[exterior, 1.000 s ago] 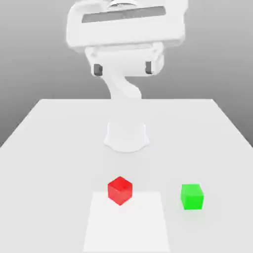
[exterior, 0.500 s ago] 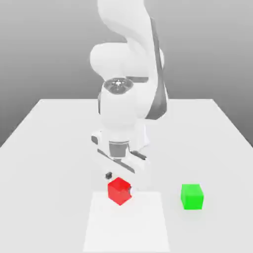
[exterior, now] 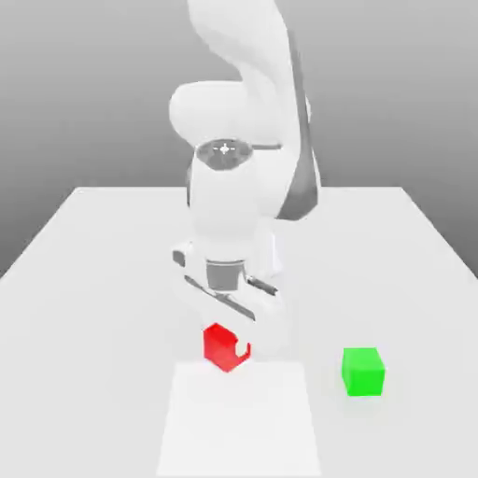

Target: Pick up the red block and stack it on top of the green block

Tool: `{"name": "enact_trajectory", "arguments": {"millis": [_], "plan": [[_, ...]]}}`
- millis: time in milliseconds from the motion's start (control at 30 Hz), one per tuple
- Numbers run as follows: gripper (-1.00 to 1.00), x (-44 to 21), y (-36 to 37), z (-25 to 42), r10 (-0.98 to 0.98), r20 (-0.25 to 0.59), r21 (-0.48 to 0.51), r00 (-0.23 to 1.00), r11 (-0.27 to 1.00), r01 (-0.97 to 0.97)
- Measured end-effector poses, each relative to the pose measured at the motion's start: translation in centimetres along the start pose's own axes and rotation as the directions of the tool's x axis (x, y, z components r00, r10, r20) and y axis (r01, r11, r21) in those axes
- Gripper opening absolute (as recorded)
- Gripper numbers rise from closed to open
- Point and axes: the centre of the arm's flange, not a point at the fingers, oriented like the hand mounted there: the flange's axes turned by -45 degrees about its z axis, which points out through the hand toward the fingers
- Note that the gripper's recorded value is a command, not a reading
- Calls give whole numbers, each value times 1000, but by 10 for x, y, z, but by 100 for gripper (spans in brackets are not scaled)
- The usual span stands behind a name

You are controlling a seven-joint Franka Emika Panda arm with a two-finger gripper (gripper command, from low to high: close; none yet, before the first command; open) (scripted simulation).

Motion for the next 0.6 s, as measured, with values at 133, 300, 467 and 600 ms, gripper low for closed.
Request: {"name": "enact_trajectory", "arguments": {"millis": [133, 300, 467, 600], "plan": [[-100, -35, -61, -19, -165, -1, 1, 986, 986, 165], [-100, -119, -142, -39, -410, -1, 1, 912, 912, 410], [-100, -134, -154, -5, -447, -7, -8, 894, 894, 447], [100, -136, -153, 19, -449, -1, 0, 893, 893, 449]]}}
